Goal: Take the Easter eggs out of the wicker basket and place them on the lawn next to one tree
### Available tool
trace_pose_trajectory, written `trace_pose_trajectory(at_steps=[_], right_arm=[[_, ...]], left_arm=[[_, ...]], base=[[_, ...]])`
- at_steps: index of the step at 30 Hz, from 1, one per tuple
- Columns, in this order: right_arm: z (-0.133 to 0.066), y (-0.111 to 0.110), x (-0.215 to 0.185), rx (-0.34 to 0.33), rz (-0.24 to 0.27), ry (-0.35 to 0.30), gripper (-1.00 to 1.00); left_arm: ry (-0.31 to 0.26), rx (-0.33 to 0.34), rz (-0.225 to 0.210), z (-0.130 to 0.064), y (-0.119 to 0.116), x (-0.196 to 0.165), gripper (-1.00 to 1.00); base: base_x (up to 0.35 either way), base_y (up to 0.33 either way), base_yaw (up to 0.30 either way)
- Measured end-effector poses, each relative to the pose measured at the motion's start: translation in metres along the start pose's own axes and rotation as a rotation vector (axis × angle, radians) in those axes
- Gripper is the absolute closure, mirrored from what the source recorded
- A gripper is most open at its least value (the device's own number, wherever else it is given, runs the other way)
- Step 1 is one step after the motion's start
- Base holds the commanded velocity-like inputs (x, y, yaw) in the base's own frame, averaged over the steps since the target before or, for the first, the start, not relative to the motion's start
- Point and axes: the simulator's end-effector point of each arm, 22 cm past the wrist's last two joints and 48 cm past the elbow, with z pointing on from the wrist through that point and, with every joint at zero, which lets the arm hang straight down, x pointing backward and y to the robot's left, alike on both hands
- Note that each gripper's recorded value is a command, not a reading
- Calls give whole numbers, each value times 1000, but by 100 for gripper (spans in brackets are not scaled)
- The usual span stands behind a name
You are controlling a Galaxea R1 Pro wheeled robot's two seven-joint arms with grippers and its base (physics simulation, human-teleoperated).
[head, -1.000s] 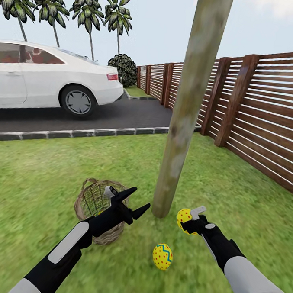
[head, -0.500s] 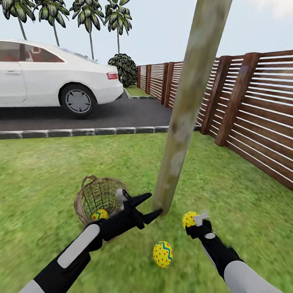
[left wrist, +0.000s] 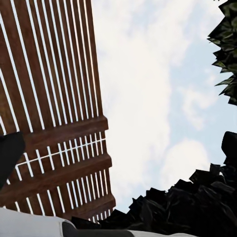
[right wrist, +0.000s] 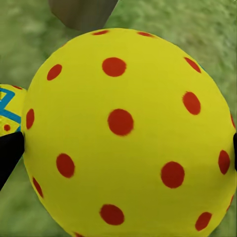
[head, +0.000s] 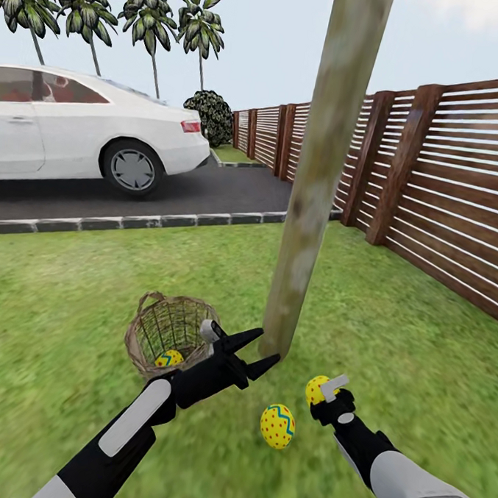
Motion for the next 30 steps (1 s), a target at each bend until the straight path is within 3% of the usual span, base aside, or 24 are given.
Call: trace_pose_trajectory(at_steps=[3,8,30], right_arm=[[4,1,2,3,-3,-7,100],[7,2,-20,8,9,-145,100],[32,17,26,47,22,-125,100]], left_arm=[[0,-1,0,-3,6,2,-100],[0,-2,0,-9,16,5,-100],[-3,-6,-8,-33,58,18,-100]], base=[[0,0,0],[0,0,0],[0,0,0]])
